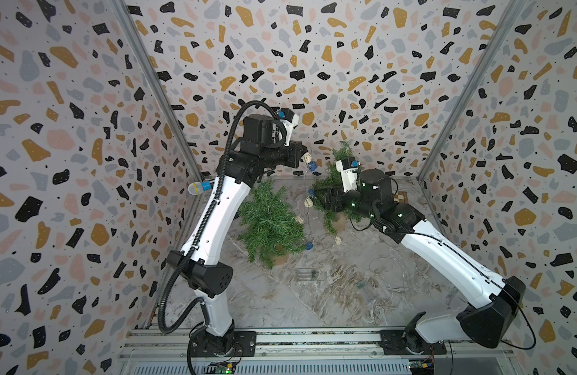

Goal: Wrap string light around the christmas tree
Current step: Pick up the light string from the center of the board.

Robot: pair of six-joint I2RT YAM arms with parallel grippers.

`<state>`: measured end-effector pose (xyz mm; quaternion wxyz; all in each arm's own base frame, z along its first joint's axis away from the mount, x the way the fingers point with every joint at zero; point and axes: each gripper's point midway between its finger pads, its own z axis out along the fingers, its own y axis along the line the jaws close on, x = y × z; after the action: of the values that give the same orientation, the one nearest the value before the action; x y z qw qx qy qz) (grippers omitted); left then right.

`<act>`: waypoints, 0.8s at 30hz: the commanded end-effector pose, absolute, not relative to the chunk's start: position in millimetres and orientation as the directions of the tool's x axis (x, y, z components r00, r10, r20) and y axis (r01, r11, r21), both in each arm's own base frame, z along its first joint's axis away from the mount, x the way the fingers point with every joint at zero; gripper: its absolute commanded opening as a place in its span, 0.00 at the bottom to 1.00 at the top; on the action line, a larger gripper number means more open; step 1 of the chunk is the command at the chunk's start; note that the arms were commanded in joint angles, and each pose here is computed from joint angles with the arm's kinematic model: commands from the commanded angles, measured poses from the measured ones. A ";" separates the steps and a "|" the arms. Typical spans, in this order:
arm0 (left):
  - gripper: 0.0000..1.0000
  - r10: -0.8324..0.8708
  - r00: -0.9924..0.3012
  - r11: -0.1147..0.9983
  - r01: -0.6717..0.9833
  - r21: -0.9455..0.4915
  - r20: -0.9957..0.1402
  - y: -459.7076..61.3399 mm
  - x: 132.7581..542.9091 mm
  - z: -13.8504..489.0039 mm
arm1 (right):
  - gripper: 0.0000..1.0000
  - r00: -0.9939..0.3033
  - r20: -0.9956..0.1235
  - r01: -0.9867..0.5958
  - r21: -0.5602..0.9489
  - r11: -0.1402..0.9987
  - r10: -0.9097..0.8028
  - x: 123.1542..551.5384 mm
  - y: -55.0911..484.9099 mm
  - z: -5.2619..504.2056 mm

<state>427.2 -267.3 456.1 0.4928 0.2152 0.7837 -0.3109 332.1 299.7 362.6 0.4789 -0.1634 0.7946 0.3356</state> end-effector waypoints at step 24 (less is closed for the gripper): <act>0.00 -0.103 -0.237 0.735 0.636 -0.234 -0.966 -221.5 437.2 536.2 | 0.59 -0.588 -0.805 -0.506 0.287 0.813 -0.082 294.8 278.6 229.8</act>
<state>446.3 -223.1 511.8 0.5638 0.1797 0.7483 -0.2997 289.5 279.7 226.6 0.4017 -0.1795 0.8600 0.2587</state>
